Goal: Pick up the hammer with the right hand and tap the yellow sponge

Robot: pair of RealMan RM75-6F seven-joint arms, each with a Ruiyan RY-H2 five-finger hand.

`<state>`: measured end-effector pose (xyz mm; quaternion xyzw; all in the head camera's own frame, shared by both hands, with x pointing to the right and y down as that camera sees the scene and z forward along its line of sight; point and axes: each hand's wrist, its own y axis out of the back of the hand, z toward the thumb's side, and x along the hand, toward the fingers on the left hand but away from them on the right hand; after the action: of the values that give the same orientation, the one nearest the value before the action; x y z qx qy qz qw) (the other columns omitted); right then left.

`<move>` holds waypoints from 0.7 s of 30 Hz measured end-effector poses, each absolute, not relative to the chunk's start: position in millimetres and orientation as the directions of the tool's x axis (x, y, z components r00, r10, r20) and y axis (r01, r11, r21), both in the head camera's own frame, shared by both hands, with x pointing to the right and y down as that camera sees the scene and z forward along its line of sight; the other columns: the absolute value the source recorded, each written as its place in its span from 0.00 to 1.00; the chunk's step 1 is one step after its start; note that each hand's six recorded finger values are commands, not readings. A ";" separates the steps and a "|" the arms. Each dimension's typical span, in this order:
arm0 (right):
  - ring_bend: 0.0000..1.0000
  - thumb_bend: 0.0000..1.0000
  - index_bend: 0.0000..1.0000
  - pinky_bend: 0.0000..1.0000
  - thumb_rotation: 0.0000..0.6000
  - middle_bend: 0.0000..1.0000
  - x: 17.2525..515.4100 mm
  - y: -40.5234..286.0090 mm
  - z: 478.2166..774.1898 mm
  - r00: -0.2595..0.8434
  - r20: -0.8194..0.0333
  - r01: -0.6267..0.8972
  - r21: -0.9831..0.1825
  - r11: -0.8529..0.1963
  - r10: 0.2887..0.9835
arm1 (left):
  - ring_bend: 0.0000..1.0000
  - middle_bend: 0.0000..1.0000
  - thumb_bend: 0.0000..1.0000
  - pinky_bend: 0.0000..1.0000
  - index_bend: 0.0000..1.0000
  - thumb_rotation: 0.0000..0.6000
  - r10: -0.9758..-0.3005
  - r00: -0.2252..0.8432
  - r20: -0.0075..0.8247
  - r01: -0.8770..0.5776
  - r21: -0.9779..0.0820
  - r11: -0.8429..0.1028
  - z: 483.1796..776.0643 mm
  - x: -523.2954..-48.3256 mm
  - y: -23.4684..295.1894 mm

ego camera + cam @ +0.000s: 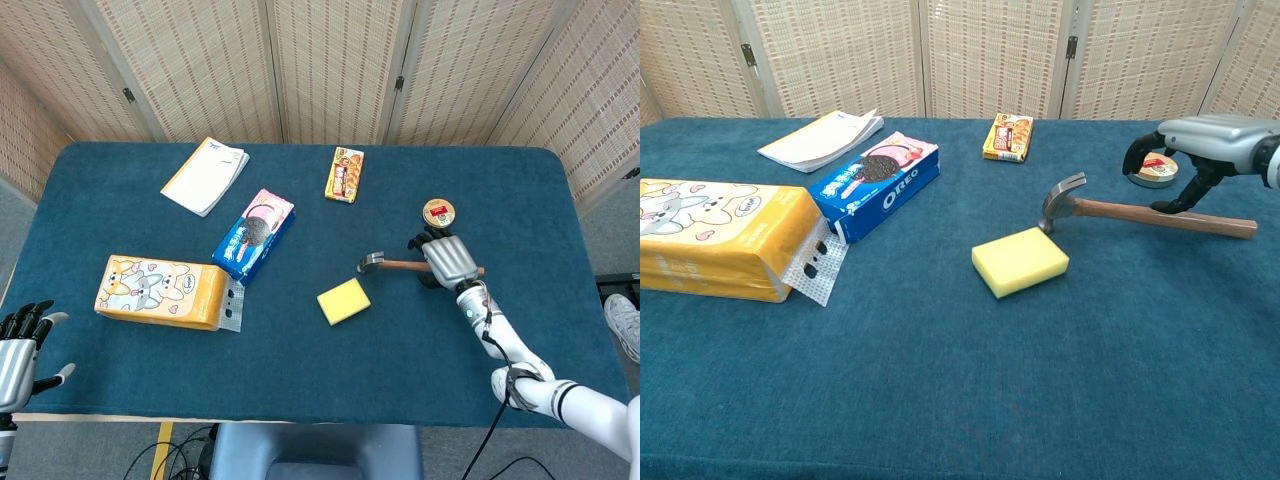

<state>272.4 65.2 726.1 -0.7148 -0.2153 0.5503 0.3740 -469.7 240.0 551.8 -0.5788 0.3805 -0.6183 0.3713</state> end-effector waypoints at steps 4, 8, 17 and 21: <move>0.11 0.26 0.33 0.20 1.00 0.29 266.3 64.5 735.6 0.300 -0.636 -0.110 -0.763 -0.637 0.711 | 0.14 0.18 0.18 0.20 0.31 1.00 -0.897 -0.060 0.438 0.021 -0.898 -0.440 552.6 -471.5 241.2; 0.12 0.26 0.33 0.20 1.00 0.31 259.1 65.0 745.2 0.300 -0.646 -0.113 -0.754 -0.647 0.701 | 0.14 0.18 0.18 0.20 0.31 1.00 -0.895 -0.062 0.441 0.023 -0.896 -0.443 553.0 -472.2 241.1; 0.21 0.28 0.33 0.25 1.00 0.34 250.0 69.8 762.2 0.290 -0.661 -0.103 -0.740 -0.664 0.692 | 0.14 0.18 0.18 0.20 0.31 1.00 -0.896 -0.063 0.440 0.029 -0.896 -0.442 551.6 -475.4 240.1; 0.23 0.29 0.33 0.31 1.00 0.35 247.1 73.7 766.1 0.292 -0.666 -0.092 -0.734 -0.673 0.687 | 0.14 0.18 0.18 0.20 0.31 1.00 -0.895 -0.066 0.441 0.028 -0.896 -0.443 551.8 -476.7 240.4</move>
<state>247.1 73.7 766.1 -0.7242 -0.2052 0.5584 0.3488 -476.7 240.4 551.8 -0.5752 0.3768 -0.6251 0.3693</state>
